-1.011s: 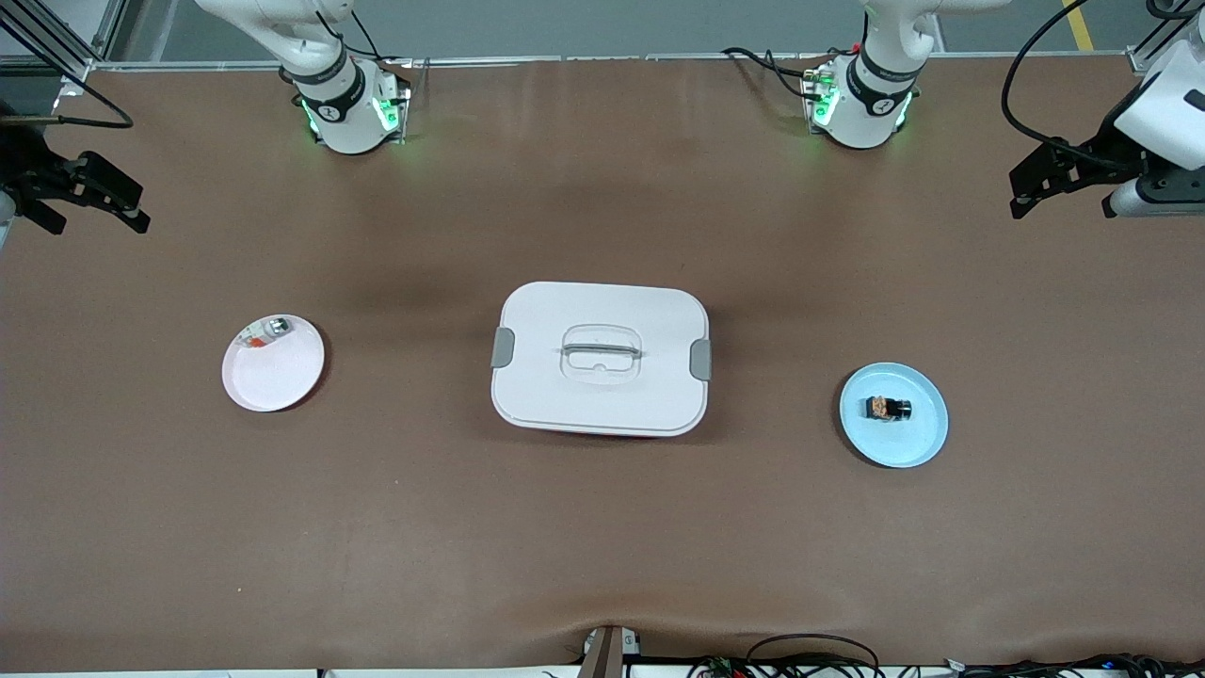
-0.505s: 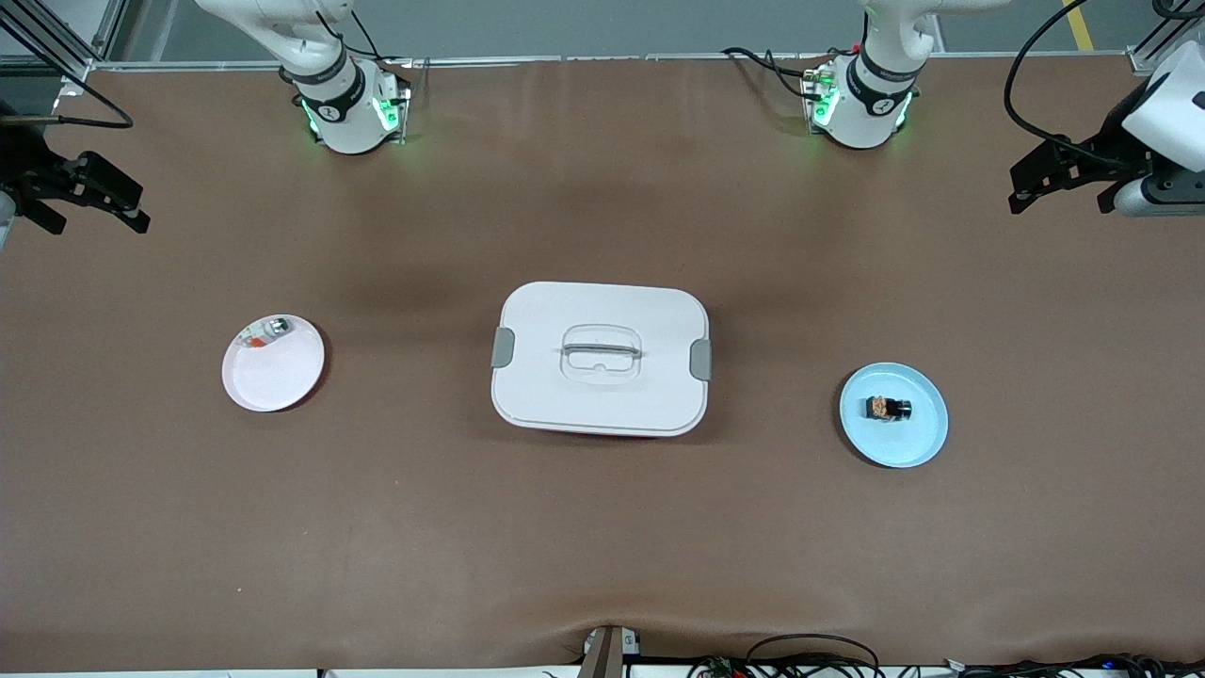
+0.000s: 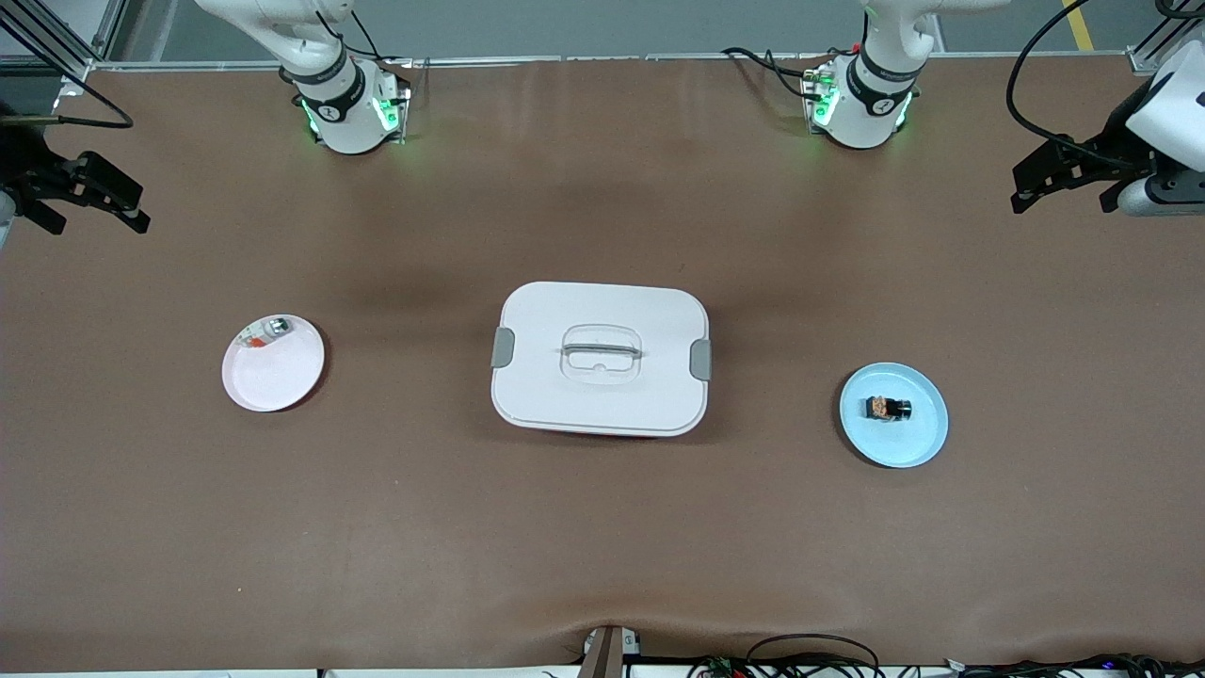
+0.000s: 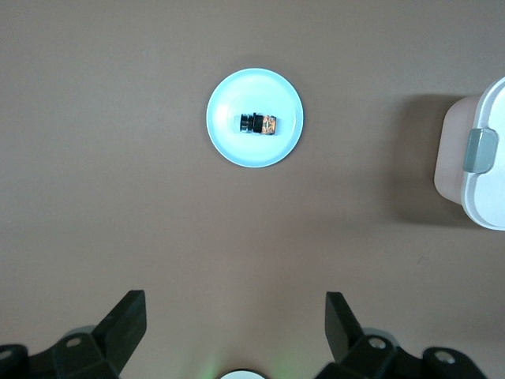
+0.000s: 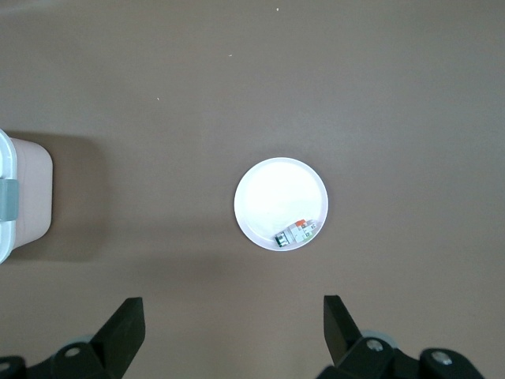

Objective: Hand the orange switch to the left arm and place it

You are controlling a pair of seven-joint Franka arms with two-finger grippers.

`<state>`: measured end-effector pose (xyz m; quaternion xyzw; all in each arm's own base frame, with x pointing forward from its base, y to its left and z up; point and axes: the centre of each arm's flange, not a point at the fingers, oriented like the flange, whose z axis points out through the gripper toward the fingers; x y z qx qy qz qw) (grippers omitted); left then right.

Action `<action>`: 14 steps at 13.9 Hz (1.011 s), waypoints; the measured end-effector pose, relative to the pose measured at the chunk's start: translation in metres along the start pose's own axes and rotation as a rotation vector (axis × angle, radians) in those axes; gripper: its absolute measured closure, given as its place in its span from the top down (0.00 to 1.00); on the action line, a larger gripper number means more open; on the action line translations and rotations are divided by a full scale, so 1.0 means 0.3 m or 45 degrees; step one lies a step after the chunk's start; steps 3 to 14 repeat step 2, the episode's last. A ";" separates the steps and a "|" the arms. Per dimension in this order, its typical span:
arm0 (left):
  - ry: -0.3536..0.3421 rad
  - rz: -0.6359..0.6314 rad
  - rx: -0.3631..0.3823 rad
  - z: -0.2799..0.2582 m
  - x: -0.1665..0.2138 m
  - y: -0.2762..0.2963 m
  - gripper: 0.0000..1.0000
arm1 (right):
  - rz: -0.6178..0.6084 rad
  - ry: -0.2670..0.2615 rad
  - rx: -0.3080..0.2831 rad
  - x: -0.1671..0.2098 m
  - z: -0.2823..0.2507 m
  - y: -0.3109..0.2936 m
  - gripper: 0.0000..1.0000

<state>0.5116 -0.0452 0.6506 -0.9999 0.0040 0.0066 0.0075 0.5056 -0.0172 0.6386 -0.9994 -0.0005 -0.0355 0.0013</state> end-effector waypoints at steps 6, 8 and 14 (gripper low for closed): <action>0.002 0.000 0.000 -0.002 0.000 0.000 1.00 | 0.000 0.000 0.000 0.000 0.000 0.000 1.00; 0.002 0.000 0.000 -0.002 0.000 0.000 1.00 | 0.000 0.000 0.000 0.000 0.000 0.000 1.00; 0.002 0.000 0.000 -0.002 0.000 0.000 1.00 | 0.000 0.000 0.000 0.000 0.000 0.000 1.00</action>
